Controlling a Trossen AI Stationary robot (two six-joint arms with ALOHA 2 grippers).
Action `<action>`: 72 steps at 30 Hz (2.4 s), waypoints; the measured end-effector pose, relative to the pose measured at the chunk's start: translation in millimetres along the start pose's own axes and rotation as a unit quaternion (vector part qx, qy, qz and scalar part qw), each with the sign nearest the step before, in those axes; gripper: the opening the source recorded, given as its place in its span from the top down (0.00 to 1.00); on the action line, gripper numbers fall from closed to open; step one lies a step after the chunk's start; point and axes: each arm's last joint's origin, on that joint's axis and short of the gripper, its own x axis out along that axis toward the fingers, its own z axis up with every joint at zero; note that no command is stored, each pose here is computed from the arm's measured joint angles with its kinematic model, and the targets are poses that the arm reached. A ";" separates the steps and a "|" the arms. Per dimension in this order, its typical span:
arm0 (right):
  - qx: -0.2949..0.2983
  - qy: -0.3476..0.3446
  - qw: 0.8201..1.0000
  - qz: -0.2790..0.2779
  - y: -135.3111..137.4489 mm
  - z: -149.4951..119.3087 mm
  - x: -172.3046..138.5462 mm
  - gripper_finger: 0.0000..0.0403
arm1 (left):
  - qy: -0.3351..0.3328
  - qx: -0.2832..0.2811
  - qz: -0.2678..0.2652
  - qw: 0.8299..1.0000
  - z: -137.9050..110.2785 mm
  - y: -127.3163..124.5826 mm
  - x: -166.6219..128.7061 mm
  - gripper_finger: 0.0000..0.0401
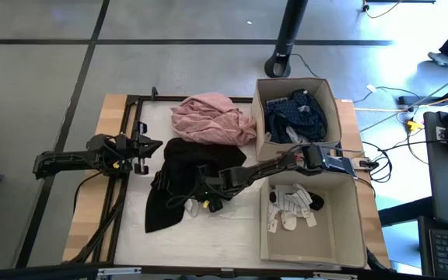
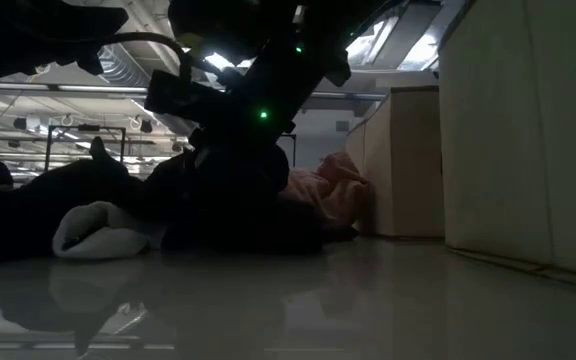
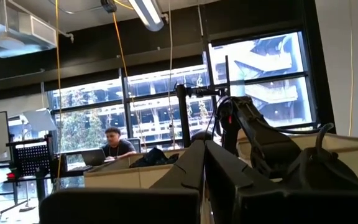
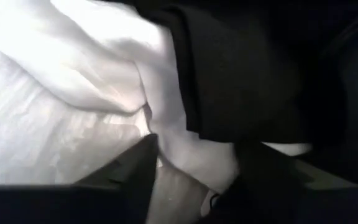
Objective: Sort clothes
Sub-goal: Put the white sock into the bottom laundry organizer
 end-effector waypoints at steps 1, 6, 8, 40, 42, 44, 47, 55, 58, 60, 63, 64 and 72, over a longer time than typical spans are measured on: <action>0.000 0.001 1.000 0.000 -0.1 -0.3 0.0 0.53 | 0.000 -0.001 0.000 1.000 0.0 0.0 0.0 0.99; -0.005 0.008 1.000 0.002 0.3 -1.8 0.5 0.80 | 0.000 -0.001 0.000 1.000 0.0 0.0 0.0 0.99; -0.017 0.011 1.000 0.004 0.4 -2.6 0.5 0.89 | 0.000 -0.001 0.000 1.000 0.0 0.0 0.0 0.99; -0.045 -0.034 0.997 -0.058 0.2 38.5 -240.1 0.96 | -0.003 -0.001 0.001 1.000 1.0 0.2 0.1 0.99; -0.038 -0.036 0.996 -0.074 0.5 34.8 -264.1 0.96 | -0.004 -0.001 0.001 1.000 1.1 0.2 0.1 0.99; -0.029 -0.038 0.995 -0.093 -0.1 30.0 -286.7 0.96 | -0.004 -0.001 0.001 1.000 1.1 0.2 0.1 0.99; -0.015 -0.043 0.993 -0.113 -1.6 20.7 -318.0 0.96 | -0.004 -0.001 0.001 1.000 1.0 0.2 0.1 0.99; 0.020 -0.087 0.986 -0.139 -3.5 -5.1 -389.9 0.96 | -0.005 -0.006 0.001 1.000 1.3 0.2 0.1 0.99; 0.037 -0.103 0.986 -0.124 -2.0 -17.0 -411.9 0.96 | -0.005 -0.014 0.001 1.000 1.3 0.2 0.1 0.99; 0.052 -0.100 0.987 -0.112 0.8 -27.9 -425.0 0.96 | -0.005 -0.018 0.001 1.000 1.3 0.2 0.1 0.99; 0.081 -0.088 0.988 -0.093 5.6 -45.9 -442.4 0.96 | -0.004 -0.018 0.001 1.000 1.2 0.2 0.1 0.99; 0.091 -0.086 0.988 -0.090 7.1 -51.4 -448.0 0.96 | -0.004 -0.019 0.001 1.000 1.0 0.2 0.1 0.99; 0.171 -0.009 0.984 -0.055 26.6 -88.8 -461.5 0.96 | -0.011 -0.007 0.002 1.000 2.3 0.4 0.1 0.99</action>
